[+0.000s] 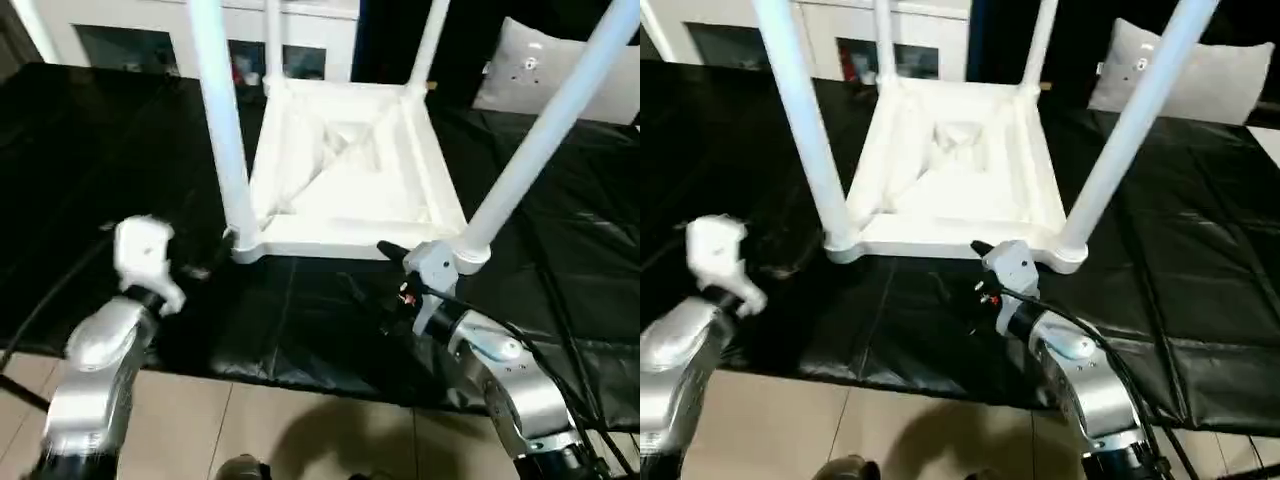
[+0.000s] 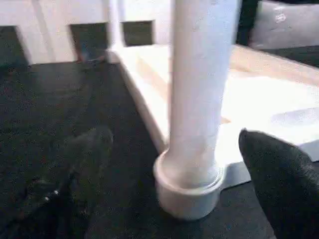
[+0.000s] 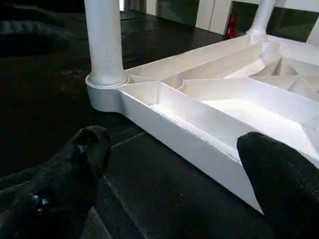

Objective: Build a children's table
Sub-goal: Flip table

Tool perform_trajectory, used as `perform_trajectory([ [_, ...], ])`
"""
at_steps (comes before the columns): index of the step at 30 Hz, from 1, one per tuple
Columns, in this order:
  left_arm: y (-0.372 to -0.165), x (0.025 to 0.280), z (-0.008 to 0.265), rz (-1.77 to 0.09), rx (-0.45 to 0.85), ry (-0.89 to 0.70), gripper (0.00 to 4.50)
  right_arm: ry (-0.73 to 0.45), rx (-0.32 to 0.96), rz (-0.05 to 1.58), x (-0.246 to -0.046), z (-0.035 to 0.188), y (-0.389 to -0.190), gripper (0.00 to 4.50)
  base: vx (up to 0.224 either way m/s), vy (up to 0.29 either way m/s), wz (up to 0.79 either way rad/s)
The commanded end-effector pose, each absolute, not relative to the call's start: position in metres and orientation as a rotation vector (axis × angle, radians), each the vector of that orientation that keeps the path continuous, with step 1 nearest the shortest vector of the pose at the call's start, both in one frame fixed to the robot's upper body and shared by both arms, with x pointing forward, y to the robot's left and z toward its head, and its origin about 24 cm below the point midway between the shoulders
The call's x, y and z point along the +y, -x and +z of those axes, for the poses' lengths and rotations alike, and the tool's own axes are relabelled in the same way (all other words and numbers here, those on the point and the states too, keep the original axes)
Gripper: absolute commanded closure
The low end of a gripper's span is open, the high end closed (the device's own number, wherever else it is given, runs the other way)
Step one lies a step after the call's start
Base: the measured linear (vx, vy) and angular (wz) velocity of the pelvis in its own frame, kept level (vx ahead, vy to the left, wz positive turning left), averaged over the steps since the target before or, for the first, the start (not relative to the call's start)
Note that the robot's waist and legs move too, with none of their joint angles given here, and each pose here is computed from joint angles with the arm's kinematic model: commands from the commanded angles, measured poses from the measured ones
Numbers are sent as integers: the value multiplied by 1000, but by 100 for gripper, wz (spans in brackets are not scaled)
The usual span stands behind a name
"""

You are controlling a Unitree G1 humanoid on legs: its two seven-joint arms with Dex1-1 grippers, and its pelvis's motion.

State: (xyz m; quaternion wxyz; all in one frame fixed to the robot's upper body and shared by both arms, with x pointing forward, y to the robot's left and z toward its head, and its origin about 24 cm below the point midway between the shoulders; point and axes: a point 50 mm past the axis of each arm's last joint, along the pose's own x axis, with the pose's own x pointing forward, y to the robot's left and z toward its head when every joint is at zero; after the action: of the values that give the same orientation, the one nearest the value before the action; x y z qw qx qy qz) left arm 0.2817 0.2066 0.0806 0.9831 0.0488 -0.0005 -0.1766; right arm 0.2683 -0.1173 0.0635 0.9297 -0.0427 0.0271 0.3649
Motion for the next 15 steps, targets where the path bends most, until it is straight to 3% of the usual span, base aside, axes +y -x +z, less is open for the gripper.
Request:
perform_trajectory([
  [1, -285, 203, 76, -399, 29, -97, 4, 104, 52, 740, -120, 64, -270, 0, 0, 0, 0],
  [5, -298, 197, 73, -415, 44, -106, 4, 104, 52, 735, -120, 64, -271, 0, 0, 0, 0],
  [6, -302, 195, 71, -418, 51, -99, 32, 101, 52, 736, -120, 63, -271, 0, 0, 0, 0],
  [15, -331, 187, 65, -361, 92, -118, 89, 95, 84, 824, -113, 59, -265, 0, 0, 0, 0],
])
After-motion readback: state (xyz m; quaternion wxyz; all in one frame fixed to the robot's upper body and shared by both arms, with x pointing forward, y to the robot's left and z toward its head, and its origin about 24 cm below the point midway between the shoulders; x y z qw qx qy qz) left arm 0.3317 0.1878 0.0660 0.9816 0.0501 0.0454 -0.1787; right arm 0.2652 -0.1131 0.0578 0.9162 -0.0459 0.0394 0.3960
